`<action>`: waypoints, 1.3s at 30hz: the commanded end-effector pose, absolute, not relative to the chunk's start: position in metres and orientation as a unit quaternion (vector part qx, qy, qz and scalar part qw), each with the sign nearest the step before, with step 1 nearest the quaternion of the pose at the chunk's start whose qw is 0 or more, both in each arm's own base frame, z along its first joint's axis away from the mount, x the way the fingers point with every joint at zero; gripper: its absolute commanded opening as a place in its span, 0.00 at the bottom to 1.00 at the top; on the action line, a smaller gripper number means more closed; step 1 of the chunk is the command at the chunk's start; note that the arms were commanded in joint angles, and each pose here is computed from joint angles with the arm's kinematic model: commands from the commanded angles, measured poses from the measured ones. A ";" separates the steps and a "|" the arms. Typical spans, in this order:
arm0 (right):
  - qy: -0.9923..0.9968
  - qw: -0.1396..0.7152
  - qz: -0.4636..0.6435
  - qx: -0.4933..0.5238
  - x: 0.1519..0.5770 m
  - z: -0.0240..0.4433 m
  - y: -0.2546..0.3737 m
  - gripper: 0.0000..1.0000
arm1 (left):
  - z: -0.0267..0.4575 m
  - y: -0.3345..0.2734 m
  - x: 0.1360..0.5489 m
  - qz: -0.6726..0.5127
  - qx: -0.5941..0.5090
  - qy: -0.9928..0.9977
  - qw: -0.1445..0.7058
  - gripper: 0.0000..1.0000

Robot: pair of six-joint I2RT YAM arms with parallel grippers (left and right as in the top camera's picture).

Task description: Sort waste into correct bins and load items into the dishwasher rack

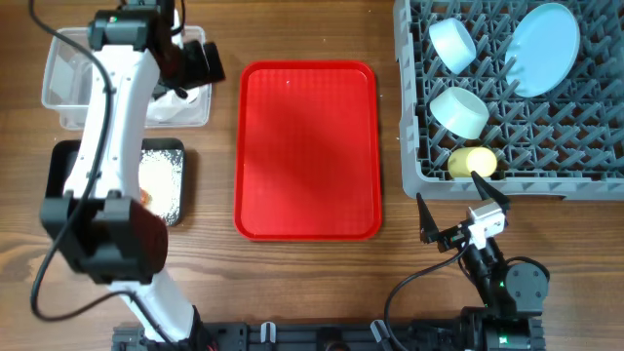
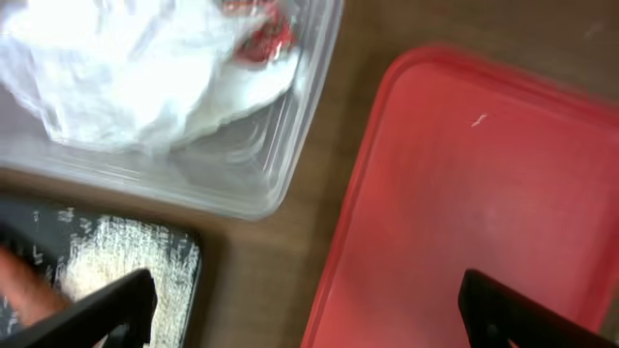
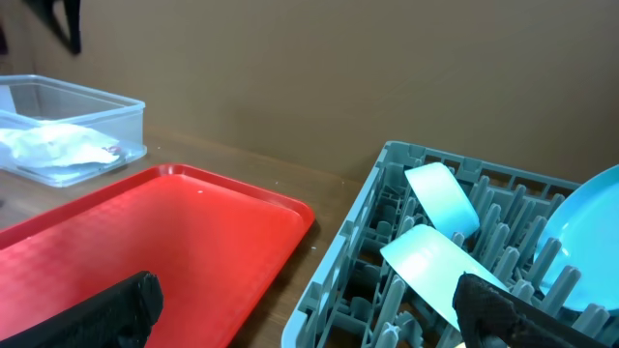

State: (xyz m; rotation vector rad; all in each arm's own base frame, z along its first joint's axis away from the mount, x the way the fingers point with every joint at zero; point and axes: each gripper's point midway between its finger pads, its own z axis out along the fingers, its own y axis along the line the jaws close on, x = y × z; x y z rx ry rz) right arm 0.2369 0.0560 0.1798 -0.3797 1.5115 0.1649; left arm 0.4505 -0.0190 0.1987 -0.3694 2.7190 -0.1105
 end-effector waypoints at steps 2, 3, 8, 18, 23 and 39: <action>0.676 0.714 0.072 -0.168 0.237 0.183 0.055 1.00 | 0.288 -0.039 0.457 -0.075 -0.088 0.927 0.357 1.00; 0.676 0.714 0.072 -0.168 0.237 0.183 0.055 1.00 | 0.299 -0.044 0.457 -0.079 -0.071 0.915 0.389 1.00; 0.676 0.714 0.072 -0.168 0.237 0.183 0.055 1.00 | 0.305 -0.048 0.438 -0.091 -0.056 0.883 0.457 1.00; 0.676 0.714 0.072 -0.168 0.237 0.183 0.055 1.00 | 0.247 -0.028 0.358 -0.102 -0.063 0.827 0.550 1.00; 0.676 0.714 0.072 -0.168 0.237 0.183 0.055 1.00 | 0.215 -0.014 0.314 -0.105 -0.073 0.807 0.577 1.00; 0.676 0.714 0.072 -0.168 0.237 0.183 0.055 1.00 | 0.189 0.003 0.259 -0.086 -0.090 0.754 0.646 1.00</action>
